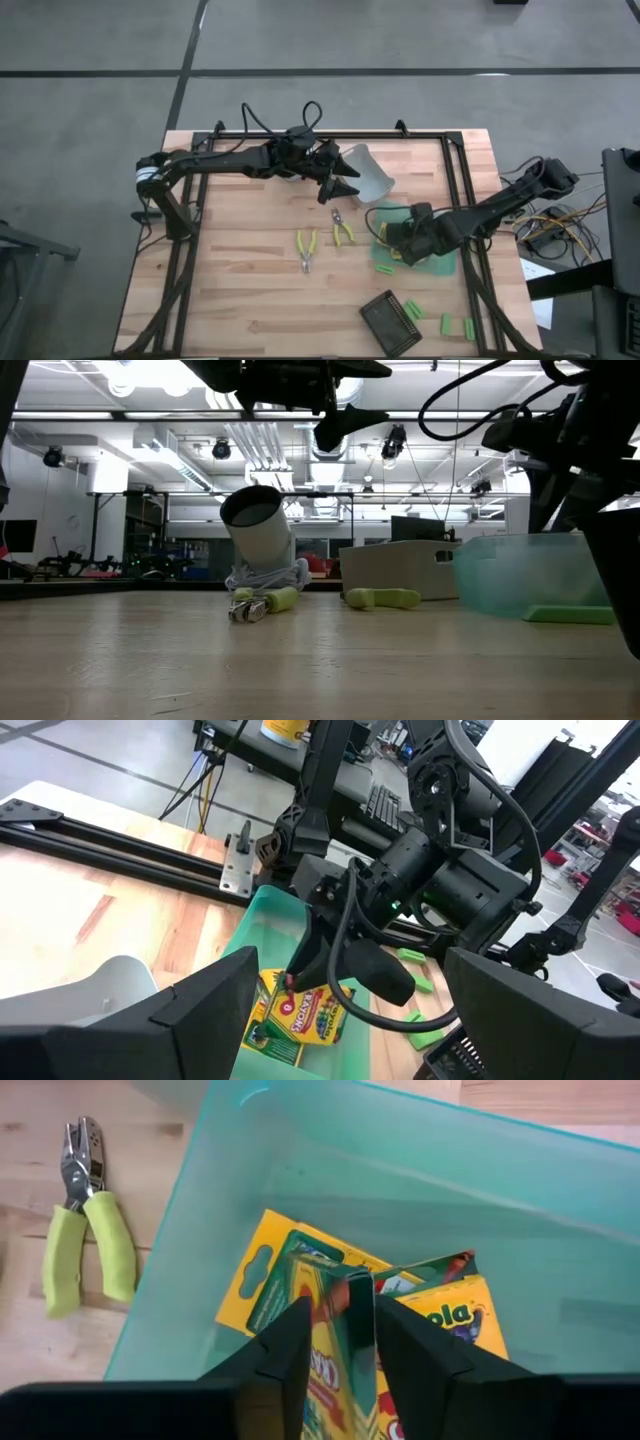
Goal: Pick & Place School Supplies
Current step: Put the yellow crayon box into the green bin, then put the green hole puncher into the gray bin
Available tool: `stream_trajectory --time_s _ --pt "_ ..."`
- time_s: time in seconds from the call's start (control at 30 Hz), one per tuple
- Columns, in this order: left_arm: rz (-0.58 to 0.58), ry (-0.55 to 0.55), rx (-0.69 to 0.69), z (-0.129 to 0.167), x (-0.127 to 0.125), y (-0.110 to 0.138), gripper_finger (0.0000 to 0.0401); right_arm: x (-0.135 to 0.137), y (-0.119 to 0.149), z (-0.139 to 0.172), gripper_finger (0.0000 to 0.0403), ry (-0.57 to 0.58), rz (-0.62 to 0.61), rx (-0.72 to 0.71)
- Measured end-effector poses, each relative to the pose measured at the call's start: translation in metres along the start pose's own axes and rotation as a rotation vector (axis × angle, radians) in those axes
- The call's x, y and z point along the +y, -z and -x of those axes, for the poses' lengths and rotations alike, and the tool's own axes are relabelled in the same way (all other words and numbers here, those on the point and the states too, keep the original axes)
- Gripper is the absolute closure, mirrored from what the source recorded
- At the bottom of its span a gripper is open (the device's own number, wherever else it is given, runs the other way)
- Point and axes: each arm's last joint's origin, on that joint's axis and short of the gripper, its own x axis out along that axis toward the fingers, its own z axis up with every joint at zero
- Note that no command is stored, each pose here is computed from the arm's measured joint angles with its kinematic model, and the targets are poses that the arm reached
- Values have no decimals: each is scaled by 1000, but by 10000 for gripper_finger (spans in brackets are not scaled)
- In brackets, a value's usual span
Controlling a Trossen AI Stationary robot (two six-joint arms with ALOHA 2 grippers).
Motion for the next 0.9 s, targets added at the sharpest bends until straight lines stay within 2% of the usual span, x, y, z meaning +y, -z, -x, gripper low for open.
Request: stream_trajectory --time_s 0.3,0.47,0.6,0.9 --pt "0 0 0 0 0 0 73 -2 -1 0 244 18 8 -18" --pt "16 3 2 0 0 0 73 -2 -2 1 243 12 4 -18" --pt "20 13 10 0 0 1 73 3 -3 6 249 -18 79 -36" --pt "48 -54 243 3 7 25 73 33 -12 37 265 -168 264 -93"
